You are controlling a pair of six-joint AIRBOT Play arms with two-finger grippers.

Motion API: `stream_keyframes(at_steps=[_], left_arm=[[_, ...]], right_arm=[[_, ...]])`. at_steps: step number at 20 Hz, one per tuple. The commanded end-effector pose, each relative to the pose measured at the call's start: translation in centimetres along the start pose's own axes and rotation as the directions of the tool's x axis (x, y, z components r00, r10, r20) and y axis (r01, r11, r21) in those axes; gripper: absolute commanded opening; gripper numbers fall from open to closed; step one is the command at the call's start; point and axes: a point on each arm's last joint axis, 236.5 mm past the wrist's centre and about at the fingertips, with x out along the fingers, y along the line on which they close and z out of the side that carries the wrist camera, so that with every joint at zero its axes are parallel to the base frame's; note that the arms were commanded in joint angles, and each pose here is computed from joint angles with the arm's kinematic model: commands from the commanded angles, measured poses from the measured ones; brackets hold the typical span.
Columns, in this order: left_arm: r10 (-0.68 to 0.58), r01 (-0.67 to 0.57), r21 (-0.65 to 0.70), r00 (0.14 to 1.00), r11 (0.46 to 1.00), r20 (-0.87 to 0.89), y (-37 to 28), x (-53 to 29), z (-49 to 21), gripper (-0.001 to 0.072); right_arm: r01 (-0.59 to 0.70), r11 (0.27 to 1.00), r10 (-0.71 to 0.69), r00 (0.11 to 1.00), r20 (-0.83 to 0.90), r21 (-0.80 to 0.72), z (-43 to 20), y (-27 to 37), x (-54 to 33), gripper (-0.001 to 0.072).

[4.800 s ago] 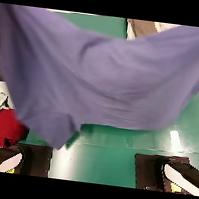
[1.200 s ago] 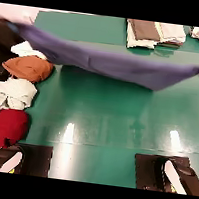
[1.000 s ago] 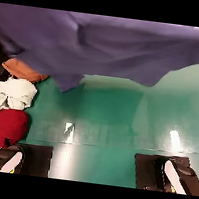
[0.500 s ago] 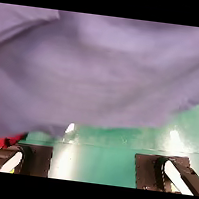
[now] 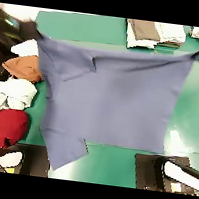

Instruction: Fold the shirts.

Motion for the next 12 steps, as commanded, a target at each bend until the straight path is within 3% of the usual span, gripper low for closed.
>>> stream_keyframes(at_steps=[1,6,9,12], left_arm=[[-0.007,-0.009,-0.081,0.982,0.997,-0.190,4.4,10.8,-4.9,0.0024],[0.034,-0.042,-0.096,0.996,0.995,-0.082,6.5,13.9,-2.6,0.0024],[0.036,-0.038,-0.009,0.978,0.999,-0.204,6.3,13.0,-5.0,0.0024],[0.031,-0.038,-0.015,0.941,0.999,-0.336,6.5,12.9,-9.0,0.0024]], right_arm=[[0.031,0.999,-0.027,0.979,-0.204,0.017,-3.3,-2.7,10.9,0.0014],[-0.010,0.999,0.019,0.976,-0.217,0.042,-0.6,-3.1,16.1,0.0014],[0.005,1.000,-0.004,0.972,-0.233,0.007,-0.2,-3.3,14.9,0.0014],[0.063,0.998,-0.064,0.954,-0.294,-0.012,-3.0,-4.6,14.2,0.0014]])
